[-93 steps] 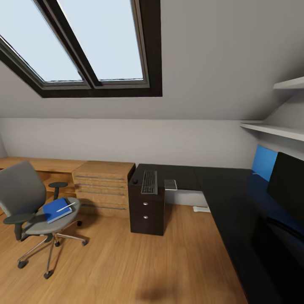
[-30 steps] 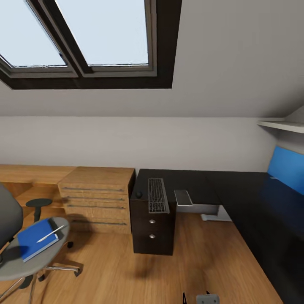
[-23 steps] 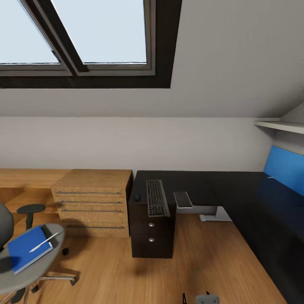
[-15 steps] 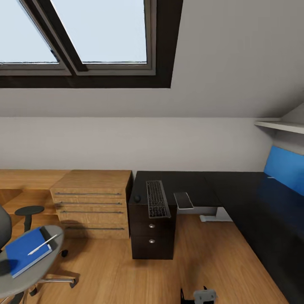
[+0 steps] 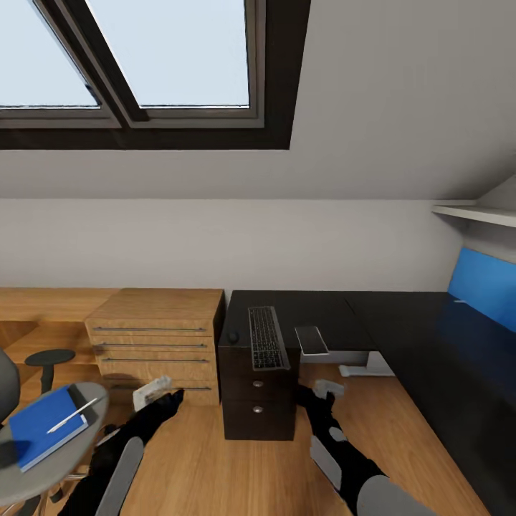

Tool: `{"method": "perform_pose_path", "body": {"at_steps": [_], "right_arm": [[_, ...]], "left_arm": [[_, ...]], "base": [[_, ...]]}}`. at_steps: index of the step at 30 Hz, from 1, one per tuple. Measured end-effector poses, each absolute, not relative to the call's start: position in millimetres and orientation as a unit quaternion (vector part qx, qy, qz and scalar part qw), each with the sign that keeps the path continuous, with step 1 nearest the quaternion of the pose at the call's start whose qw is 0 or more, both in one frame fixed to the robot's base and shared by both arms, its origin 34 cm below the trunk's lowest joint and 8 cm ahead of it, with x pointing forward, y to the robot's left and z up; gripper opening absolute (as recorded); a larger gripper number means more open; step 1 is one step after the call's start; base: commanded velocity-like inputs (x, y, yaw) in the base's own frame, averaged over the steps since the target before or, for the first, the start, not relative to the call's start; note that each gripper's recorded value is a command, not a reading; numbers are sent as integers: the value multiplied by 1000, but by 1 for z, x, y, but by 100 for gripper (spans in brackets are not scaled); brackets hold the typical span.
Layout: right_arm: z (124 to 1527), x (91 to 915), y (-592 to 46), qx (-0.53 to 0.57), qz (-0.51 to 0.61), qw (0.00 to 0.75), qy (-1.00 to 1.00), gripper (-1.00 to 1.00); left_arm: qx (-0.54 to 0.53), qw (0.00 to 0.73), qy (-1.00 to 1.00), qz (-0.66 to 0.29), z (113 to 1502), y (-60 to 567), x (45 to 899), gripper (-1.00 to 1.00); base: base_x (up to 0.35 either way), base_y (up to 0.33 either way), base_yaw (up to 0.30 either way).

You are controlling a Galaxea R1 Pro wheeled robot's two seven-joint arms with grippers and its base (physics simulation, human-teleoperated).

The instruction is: In the bedroom, organize the workspace by keeping the computer under the desk, ensuring the monitor is on the desk, placing the keyboard on the desk next to the monitor, placing the mouse on the desk next to the keyboard, moving the folder from the swivel chair onto the desk next to the mouse, stacking the notebook on top of the folder with the pen on top of the notebook, and positioning the swivel chair next to the desk.

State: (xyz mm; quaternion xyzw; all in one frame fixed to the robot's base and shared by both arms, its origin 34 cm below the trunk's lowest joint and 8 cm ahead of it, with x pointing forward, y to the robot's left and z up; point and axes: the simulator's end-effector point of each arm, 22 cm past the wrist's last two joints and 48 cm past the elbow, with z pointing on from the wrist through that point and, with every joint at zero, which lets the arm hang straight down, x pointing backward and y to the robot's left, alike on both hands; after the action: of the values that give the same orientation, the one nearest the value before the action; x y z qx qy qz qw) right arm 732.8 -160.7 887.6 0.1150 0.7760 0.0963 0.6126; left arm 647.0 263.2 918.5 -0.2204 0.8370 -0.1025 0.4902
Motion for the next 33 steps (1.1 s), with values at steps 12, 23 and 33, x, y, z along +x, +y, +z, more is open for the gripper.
{"method": "perform_pose_path", "body": {"at_steps": [12, 23, 33], "right_arm": [[900, 756, -147, 343, 323, 493, 731, 100], [883, 757, -159, 351, 362, 466, 727, 100], [874, 761, -170, 355, 352, 484, 718, 100]], "left_arm": [[-227, 459, 833, -211, 960, 236, 635, 100], [-276, 421, 855, -126, 917, 268, 617, 100], [-275, 408, 863, -116, 891, 265, 608, 100]], "base": [[0, 0, 0], [0, 0, 0], [0, 0, 0]]}}
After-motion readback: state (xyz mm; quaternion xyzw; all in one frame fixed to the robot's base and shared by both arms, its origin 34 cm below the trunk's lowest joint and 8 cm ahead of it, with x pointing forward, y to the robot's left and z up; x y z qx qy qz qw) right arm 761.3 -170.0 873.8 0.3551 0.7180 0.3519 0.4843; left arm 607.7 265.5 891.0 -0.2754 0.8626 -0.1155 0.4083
